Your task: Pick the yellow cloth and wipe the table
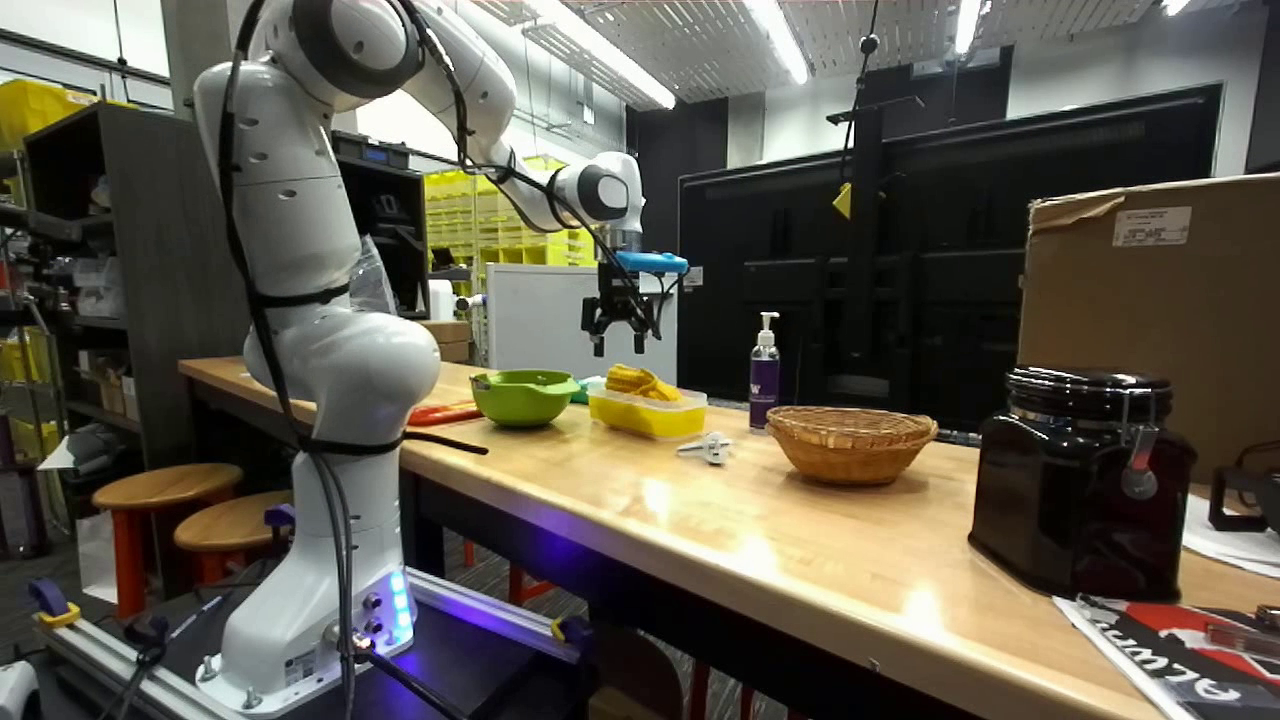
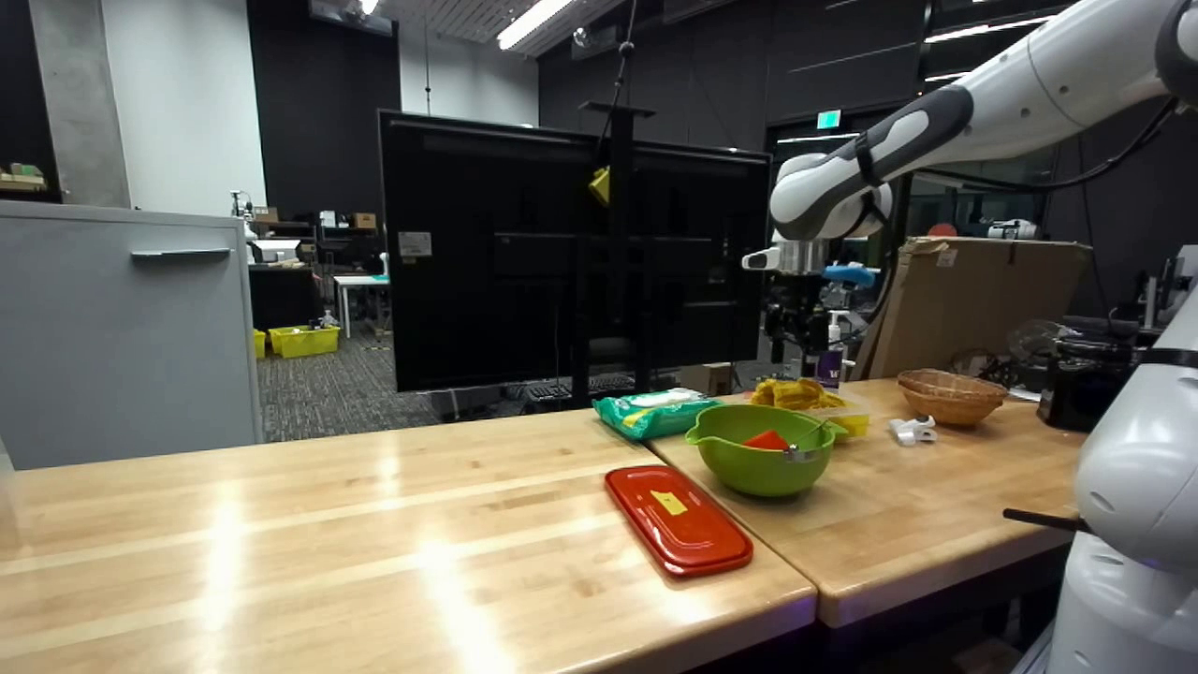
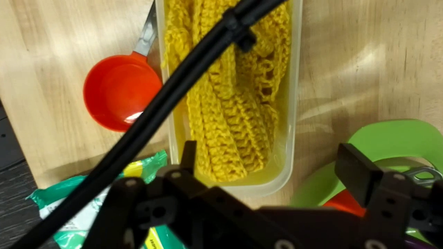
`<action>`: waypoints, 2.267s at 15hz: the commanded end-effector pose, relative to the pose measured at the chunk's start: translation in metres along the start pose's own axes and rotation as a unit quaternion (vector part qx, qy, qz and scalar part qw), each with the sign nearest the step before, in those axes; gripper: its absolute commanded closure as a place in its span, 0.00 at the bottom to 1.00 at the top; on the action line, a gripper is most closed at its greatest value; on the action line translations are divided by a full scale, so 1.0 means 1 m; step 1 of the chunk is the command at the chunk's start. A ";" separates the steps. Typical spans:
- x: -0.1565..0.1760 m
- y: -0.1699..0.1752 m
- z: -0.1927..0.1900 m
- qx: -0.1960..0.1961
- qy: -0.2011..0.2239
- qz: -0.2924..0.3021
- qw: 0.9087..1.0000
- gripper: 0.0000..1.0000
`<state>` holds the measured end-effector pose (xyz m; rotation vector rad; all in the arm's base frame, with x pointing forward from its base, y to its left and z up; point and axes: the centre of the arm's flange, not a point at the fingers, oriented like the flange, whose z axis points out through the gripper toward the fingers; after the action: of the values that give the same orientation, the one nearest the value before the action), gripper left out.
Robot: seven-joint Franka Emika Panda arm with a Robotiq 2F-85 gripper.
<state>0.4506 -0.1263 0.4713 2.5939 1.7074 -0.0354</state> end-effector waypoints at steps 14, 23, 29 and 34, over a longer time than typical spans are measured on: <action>-0.022 0.020 0.053 0.057 0.022 0.013 0.998 0.19; -0.023 0.020 0.063 0.067 0.023 0.017 0.997 0.86; -0.023 0.015 0.055 0.061 0.018 0.017 0.998 0.97; -0.022 0.009 0.043 0.053 0.011 0.020 0.998 0.98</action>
<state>0.4570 -0.1547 0.4151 2.7287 1.7213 -0.1089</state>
